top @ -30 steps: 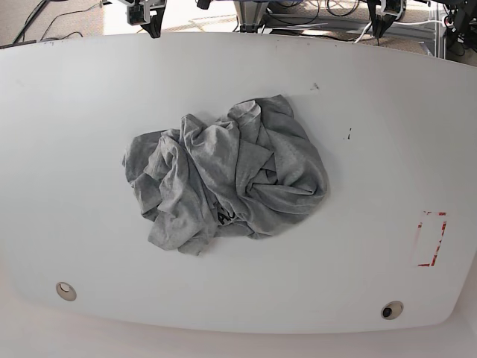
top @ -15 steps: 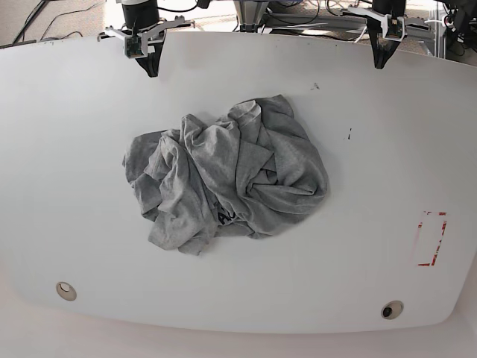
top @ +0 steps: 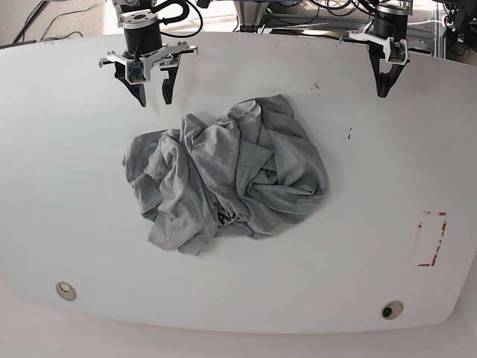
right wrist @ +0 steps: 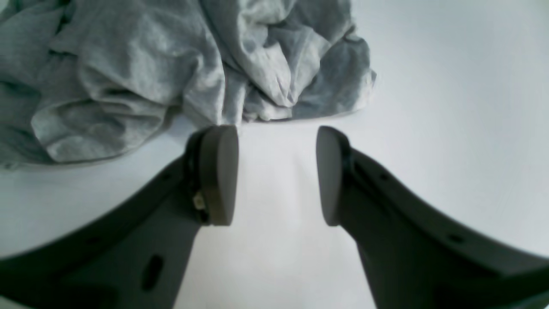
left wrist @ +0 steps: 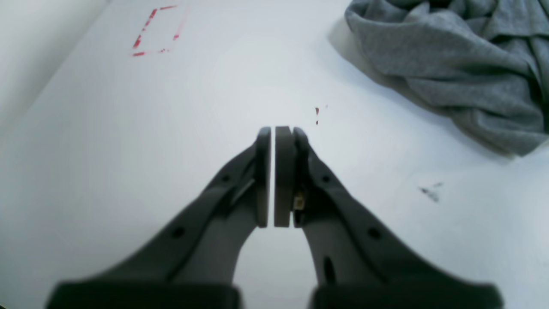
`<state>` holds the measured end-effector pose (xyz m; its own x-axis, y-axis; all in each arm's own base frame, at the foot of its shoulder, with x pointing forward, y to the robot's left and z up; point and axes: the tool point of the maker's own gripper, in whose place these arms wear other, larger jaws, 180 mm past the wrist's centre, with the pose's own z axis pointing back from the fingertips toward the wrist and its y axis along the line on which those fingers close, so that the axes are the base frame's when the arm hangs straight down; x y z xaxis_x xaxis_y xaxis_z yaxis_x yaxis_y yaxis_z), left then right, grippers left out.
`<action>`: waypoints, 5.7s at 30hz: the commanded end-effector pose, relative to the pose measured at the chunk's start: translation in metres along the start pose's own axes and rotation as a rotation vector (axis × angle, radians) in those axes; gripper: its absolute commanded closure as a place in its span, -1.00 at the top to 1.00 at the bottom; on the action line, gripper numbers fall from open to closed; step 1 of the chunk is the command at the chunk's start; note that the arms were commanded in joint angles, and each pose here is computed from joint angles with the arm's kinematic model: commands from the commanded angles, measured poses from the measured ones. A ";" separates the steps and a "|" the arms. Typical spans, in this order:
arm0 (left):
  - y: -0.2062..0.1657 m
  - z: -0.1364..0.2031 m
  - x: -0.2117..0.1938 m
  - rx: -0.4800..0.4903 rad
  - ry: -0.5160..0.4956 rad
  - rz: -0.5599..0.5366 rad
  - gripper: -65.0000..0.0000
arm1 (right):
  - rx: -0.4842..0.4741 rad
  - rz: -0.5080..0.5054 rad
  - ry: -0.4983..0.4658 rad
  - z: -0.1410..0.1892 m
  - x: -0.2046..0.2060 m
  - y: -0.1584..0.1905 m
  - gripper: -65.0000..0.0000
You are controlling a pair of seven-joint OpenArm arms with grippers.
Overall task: Layout the t-shirt on the table in an organized manner, then fold the t-shirt properly
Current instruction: 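Lower both open grippers toward the crumpled grey t-shirt, then close the right gripper on a fold of the grey t-shirt, then drag the grasped shirt fabric away with the right gripper, then grasp another edge of the shirt with the left gripper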
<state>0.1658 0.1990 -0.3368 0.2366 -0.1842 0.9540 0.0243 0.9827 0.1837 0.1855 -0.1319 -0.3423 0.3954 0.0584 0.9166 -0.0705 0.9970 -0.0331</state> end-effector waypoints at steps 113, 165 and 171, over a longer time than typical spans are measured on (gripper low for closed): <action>-0.025 -0.099 0.047 -0.058 -0.080 0.020 0.14 | -0.051 0.313 -0.341 -0.105 0.255 -0.089 -1.00; -0.179 -0.046 -0.014 -0.435 0.237 0.262 0.15 | -0.121 0.369 -0.336 -0.106 0.287 -0.116 -1.00; -0.178 -0.059 -0.023 -0.426 0.250 0.248 0.15 | -0.120 0.367 -0.335 -0.107 0.286 -0.116 -1.00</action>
<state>0.2092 0.0314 -0.4113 0.5293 -0.0006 0.8484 0.3129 0.9296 -0.1945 0.4035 -0.2233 -0.1388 0.1079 0.4000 0.9102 -0.0605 0.9164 -0.3956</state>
